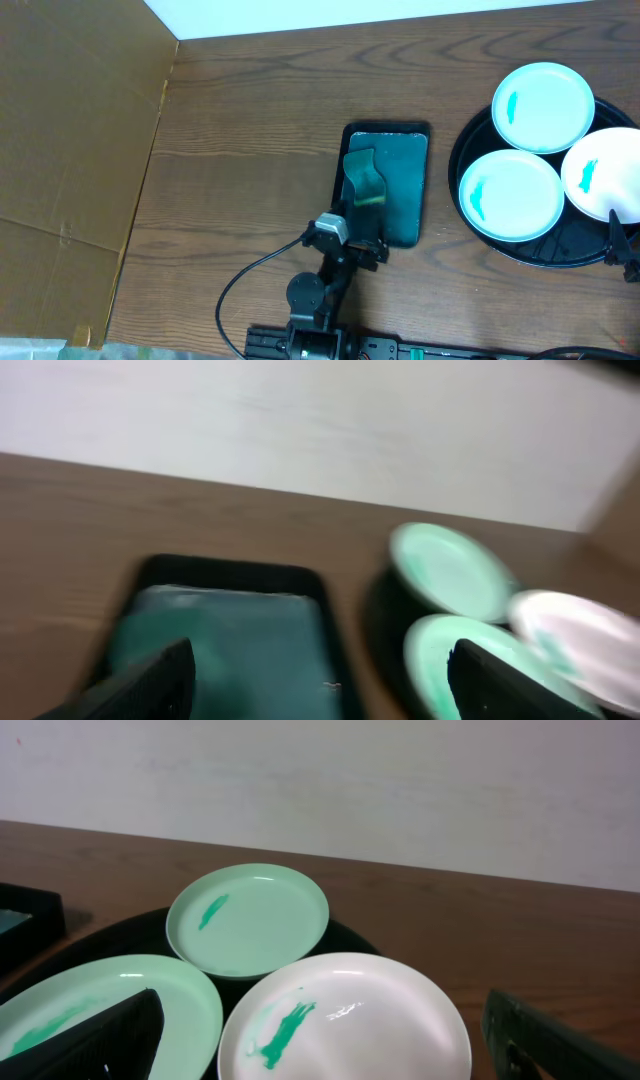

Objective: Clean dirty plates on tray and stack at the side
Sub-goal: 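Move the left gripper over the green sponge in the water tray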

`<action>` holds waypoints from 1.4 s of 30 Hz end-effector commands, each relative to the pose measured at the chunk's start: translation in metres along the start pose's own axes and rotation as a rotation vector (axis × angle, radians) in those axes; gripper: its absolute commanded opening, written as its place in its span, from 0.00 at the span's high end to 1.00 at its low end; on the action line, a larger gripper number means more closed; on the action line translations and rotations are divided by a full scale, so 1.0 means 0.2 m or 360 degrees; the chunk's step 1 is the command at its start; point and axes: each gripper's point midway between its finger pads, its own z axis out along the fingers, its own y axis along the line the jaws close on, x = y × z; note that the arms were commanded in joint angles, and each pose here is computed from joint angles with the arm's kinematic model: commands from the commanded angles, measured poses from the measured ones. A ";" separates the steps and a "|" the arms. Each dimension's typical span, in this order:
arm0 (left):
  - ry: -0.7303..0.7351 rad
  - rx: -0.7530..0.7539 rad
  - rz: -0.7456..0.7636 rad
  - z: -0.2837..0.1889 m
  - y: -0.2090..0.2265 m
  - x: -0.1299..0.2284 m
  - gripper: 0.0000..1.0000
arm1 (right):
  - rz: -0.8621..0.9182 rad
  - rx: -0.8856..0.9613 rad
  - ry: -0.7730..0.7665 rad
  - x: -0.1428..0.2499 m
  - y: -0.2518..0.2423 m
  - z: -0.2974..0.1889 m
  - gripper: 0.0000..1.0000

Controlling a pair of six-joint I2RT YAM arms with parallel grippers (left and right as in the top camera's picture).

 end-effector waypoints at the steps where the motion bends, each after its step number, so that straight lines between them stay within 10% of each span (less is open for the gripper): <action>1: -0.0038 0.0347 -0.0015 -0.02 -0.19 -0.04 0.19 | -0.0013 0.0018 0.0000 0.00 -0.01 0.00 0.01; 8: -0.0489 0.0366 0.0182 -0.11 -0.28 -0.47 0.19 | -0.0013 0.0018 0.0000 0.00 -0.01 0.00 0.01; 16: 0.0062 0.0137 0.0242 0.11 -0.23 -0.68 0.19 | -0.0013 0.0018 0.0000 0.00 -0.01 0.00 0.01; 24: 0.0793 0.0089 0.0110 0.37 -0.12 -0.51 0.19 | -0.0012 0.0018 0.0000 0.00 -0.01 0.00 0.01; 29: 0.1171 -0.0524 -0.0175 0.39 0.19 -0.35 0.19 | -0.0013 0.0018 0.0000 0.00 -0.01 0.00 0.01; 31: 0.1312 -0.0576 -0.0200 0.39 0.22 -0.29 0.02 | -0.0013 0.0018 0.0000 0.00 -0.01 0.00 0.01; 38: 0.1562 -0.0531 -0.0320 0.42 0.23 -0.08 0.02 | -0.0013 0.0018 0.0000 0.00 -0.01 0.00 0.01; 42: 0.1517 -0.0956 -0.0514 0.42 0.40 -0.02 0.02 | -0.0013 0.0018 0.0000 0.00 -0.01 0.00 0.01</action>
